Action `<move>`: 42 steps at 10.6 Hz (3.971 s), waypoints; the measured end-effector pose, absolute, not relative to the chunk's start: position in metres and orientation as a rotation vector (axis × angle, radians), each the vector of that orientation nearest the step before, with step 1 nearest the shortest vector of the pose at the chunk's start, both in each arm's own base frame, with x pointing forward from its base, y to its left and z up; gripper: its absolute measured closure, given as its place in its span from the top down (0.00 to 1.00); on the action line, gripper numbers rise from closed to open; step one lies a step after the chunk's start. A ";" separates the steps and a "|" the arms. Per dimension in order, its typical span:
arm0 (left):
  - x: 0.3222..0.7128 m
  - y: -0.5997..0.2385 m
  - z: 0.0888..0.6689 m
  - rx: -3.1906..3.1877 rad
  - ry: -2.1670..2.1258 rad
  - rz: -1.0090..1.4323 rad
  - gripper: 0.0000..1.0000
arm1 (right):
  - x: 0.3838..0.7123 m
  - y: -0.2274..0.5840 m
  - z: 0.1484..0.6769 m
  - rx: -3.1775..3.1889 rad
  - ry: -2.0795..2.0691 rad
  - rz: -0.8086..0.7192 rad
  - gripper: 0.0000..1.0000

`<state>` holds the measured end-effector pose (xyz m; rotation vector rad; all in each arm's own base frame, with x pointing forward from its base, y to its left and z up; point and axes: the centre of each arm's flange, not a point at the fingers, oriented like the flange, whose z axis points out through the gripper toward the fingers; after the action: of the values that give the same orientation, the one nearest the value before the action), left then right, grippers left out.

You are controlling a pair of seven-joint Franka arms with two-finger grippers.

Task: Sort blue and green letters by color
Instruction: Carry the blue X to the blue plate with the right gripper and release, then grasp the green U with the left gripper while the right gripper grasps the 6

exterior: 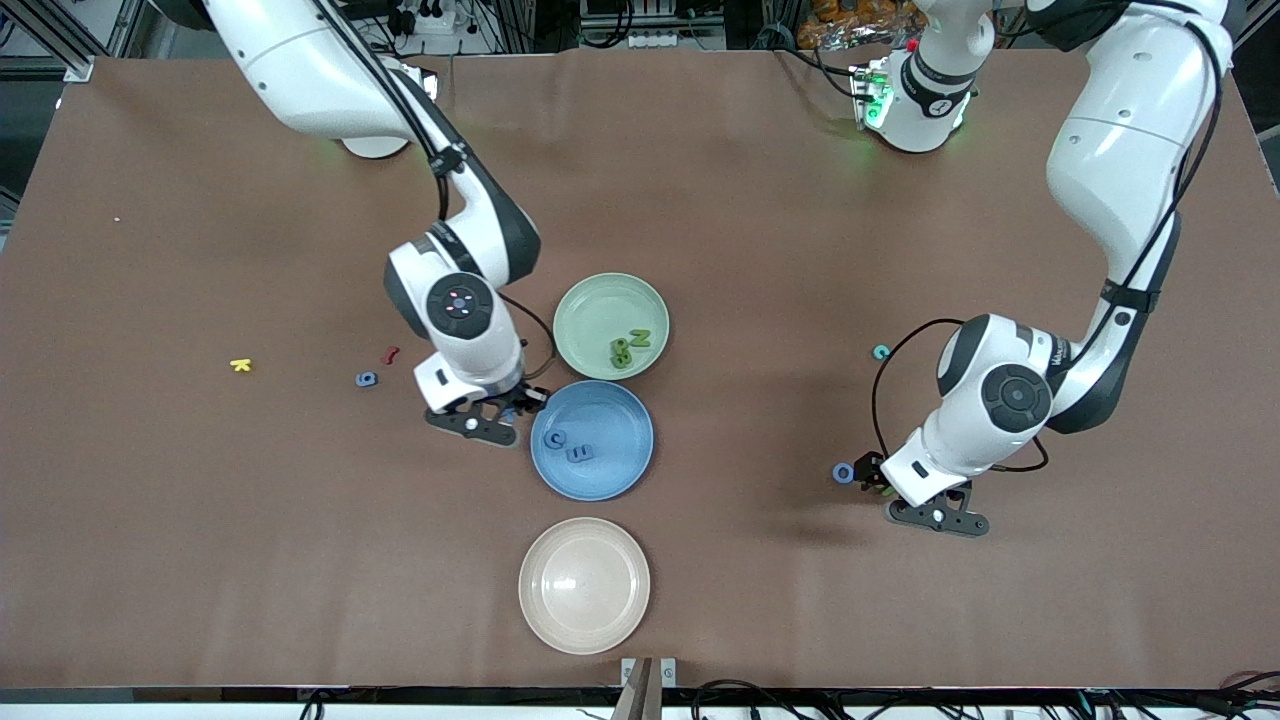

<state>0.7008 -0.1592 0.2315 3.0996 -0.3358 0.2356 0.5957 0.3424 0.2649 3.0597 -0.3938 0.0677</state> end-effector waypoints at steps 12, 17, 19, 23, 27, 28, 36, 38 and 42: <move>0.712 -0.119 0.209 2.907 -1.267 0.217 0.80 | 0.607 0.406 0.266 3.200 -0.235 0.263 0.72; 0.703 -0.136 0.202 2.873 -1.270 0.117 0.77 | 0.634 0.286 0.262 3.094 -0.465 0.137 1.00; 0.701 -0.143 0.201 2.856 -1.299 0.113 0.76 | 0.631 0.217 0.258 3.039 -0.593 0.079 1.00; 0.696 -0.151 0.188 2.809 -1.328 0.088 0.72 | 0.607 0.107 0.242 2.932 -0.827 -0.041 1.00; 0.697 -0.144 0.178 2.784 -1.355 0.074 0.60 | 0.566 0.054 0.238 2.789 -1.270 -0.033 1.00; 0.699 -0.142 0.180 2.788 -1.353 0.081 0.44 | 0.559 0.053 0.232 2.758 -1.376 -0.006 1.00; 0.688 -0.207 0.222 2.863 -1.084 0.111 0.26 | 0.521 0.057 0.193 2.684 -1.639 0.046 1.00; 0.669 -0.247 0.245 2.890 -0.914 0.030 0.26 | 0.518 0.056 0.187 2.685 -1.644 0.043 1.00; 0.591 -0.390 0.264 2.964 -0.458 -0.073 0.26 | 0.516 0.049 0.174 2.677 -1.658 0.035 0.95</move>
<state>0.5915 -0.3897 0.2639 2.9635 -0.4577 -0.0726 0.5163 0.0487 0.1744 2.6768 -1.6581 0.0354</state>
